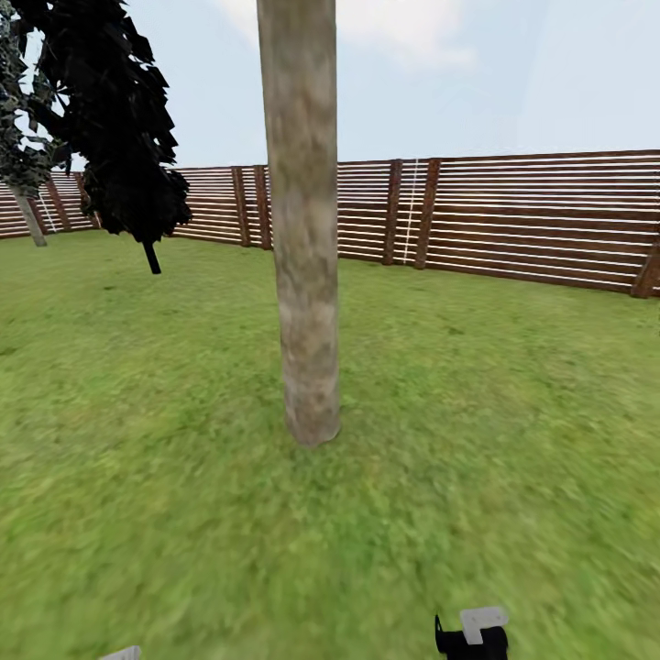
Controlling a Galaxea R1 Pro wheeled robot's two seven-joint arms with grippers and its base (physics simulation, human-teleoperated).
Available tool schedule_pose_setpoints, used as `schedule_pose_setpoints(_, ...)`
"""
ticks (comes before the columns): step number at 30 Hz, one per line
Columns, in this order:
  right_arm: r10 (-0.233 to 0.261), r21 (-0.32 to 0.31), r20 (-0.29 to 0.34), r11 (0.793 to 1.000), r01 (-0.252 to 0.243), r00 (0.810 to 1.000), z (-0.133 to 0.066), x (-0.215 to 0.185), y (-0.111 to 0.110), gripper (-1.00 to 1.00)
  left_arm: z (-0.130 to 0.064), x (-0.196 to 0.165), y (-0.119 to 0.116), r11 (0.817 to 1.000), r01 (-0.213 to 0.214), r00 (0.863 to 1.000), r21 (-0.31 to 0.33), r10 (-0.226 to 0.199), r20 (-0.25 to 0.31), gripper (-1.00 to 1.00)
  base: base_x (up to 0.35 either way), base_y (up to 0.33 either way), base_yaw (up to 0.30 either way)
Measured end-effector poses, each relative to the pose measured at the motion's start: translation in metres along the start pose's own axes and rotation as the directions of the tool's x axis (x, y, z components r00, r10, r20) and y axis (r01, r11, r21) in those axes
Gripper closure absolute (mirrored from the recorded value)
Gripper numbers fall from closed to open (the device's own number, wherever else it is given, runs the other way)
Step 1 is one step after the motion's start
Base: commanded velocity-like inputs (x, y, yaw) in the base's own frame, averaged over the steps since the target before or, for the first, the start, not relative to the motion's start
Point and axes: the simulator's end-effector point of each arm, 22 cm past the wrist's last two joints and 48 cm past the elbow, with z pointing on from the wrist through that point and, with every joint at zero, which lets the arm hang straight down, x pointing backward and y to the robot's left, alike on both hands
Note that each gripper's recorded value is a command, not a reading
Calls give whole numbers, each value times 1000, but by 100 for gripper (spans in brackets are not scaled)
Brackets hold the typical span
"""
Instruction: In the garden, pick up the pesticide atomizer on the floor and spray pesticide onto both trees until each tree trunk is fully covered.
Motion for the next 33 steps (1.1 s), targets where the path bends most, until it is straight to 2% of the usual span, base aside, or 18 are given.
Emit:
schedule_pose_setpoints(18,-2,3,0,1000,2,1000,0,0,-2,-100,0,0,0,1000,0,1000,0,0,0,100,334,0,-2)
schedule_pose_setpoints(27,-2,3,0,1000,2,1000,0,0,-2,-100,0,0,0,1000,-2,1000,1,2,0,100,26,0,0)
schedule_pose_setpoints(33,0,1,9,1000,0,1000,1,-4,0,-100,1,-3,-11,999,-26,1000,29,26,3,100,0,0,0)
